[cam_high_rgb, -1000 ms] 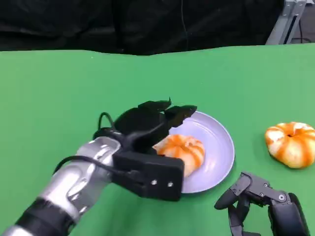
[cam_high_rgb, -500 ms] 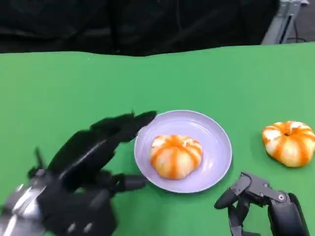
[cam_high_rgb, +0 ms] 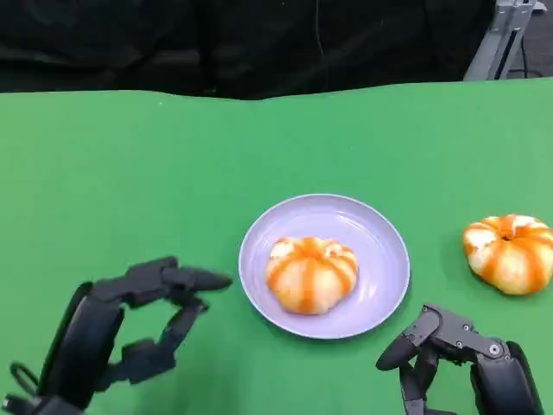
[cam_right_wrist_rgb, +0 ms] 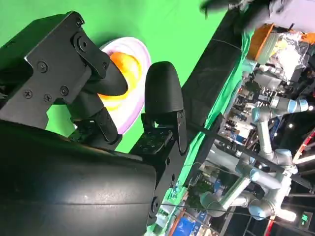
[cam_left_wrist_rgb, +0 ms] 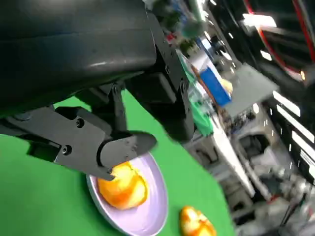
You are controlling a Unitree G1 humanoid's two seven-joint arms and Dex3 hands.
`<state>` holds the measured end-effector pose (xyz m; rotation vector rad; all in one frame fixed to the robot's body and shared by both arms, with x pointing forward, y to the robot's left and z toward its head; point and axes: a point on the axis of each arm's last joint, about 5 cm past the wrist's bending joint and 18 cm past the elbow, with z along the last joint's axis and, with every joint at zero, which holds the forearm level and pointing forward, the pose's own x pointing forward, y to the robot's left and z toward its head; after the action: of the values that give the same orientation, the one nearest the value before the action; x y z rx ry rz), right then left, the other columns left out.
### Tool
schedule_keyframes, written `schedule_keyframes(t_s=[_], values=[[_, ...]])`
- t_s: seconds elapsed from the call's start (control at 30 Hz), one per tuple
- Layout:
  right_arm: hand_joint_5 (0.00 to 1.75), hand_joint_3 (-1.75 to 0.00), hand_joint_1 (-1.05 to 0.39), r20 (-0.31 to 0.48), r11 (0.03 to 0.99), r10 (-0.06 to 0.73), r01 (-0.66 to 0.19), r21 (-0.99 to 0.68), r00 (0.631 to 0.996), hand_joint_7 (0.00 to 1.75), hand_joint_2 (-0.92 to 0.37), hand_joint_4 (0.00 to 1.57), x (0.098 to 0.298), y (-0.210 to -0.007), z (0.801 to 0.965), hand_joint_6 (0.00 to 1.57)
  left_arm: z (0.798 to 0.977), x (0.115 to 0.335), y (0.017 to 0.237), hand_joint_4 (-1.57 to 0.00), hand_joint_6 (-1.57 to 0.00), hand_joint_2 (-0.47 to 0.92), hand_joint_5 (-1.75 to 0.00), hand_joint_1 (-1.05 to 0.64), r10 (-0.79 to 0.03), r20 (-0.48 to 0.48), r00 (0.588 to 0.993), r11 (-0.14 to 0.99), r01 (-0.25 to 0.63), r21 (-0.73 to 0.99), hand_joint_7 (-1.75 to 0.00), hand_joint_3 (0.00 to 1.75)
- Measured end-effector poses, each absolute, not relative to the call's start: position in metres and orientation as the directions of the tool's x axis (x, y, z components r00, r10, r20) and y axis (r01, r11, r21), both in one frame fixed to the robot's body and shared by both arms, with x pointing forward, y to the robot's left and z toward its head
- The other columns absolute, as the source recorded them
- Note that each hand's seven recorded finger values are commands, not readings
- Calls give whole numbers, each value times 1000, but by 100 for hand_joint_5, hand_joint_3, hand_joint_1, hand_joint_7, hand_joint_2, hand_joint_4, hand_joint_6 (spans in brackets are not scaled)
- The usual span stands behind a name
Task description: Grasp the bread from the table and place it into the plate.
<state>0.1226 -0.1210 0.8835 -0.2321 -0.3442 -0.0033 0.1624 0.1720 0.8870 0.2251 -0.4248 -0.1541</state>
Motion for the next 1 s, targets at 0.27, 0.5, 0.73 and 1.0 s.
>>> schedule_keyframes(t_s=[0.27,0.5,0.73,1.0], values=[[172,-138,5,334,974,36,42,-224,942,132,-29,89,123,-122,883,83,881,152,172,-85,-80,37,-173,4,-124,360,925,982,62,177,-150,143],[171,-137,5,325,973,39,37,-226,945,133,-29,89,122,-126,881,83,878,150,172,-83,-79,31,-172,3,-136,327,935,986,96,137,-155,147],[172,-140,5,325,974,41,35,-226,945,132,-28,90,122,-125,881,83,876,150,172,-83,-79,31,-172,9,-156,316,936,983,117,138,-155,148],[172,-139,4,326,972,43,35,-231,944,133,-28,90,122,-125,881,84,872,149,172,-83,-81,31,-173,8,-169,293,941,981,131,142,-155,148]])
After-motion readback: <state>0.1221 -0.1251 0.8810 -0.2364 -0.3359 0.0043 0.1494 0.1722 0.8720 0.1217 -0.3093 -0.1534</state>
